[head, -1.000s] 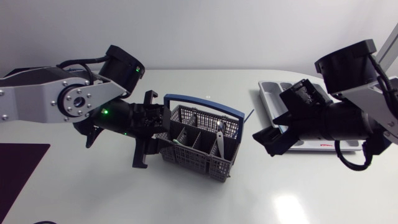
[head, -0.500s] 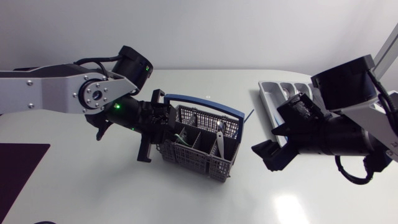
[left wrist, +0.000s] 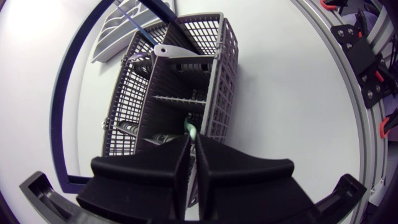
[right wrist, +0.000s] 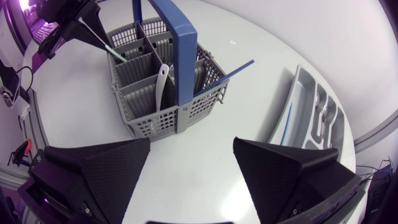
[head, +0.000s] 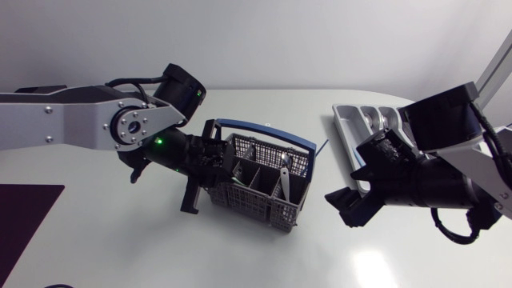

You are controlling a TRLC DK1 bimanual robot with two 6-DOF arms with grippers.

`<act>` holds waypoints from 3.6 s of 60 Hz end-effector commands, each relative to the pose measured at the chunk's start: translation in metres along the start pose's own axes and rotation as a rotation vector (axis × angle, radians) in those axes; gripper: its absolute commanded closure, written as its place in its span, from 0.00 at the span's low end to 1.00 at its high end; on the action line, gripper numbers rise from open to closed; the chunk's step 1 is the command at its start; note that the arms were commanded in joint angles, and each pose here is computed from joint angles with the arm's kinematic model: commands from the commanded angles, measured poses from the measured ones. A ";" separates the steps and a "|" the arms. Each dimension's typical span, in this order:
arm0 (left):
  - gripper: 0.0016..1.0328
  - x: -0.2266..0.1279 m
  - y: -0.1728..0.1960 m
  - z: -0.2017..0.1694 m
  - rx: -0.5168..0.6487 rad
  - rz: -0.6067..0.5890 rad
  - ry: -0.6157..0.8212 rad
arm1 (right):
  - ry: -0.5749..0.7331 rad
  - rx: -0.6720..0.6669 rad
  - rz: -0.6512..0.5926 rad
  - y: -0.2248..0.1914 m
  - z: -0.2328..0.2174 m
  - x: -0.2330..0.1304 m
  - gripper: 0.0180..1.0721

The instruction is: Unload the cutlery basket into the drawer organizer.

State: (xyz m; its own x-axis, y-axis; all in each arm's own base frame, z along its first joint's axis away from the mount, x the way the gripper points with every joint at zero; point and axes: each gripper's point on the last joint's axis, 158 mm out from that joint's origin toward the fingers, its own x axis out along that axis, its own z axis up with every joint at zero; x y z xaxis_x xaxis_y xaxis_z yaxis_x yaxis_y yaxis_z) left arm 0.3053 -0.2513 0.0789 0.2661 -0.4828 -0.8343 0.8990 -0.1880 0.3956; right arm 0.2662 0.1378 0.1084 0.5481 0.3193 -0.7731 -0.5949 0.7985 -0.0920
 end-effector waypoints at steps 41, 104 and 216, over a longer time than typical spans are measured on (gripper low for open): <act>0.97 -0.150 0.000 0.069 -0.061 -0.085 -0.086 | -0.013 -0.019 0.013 0.011 -0.013 -0.012 0.07; 0.97 -0.145 0.049 0.167 -0.643 0.287 -0.635 | -0.207 0.501 0.417 -0.009 0.083 -0.059 0.07; 0.69 -0.062 0.145 0.135 -0.709 0.772 -0.599 | -0.179 1.027 0.851 -0.043 0.256 -0.004 0.94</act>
State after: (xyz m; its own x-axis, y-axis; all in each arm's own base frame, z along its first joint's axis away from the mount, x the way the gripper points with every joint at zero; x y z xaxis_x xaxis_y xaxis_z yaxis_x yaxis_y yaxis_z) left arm 0.3792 -0.3546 0.2528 0.8000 -0.5960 -0.0690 0.5941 0.7706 0.2306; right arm 0.4451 0.2307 0.2680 0.3422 0.8998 -0.2706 -0.1028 0.3221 0.9411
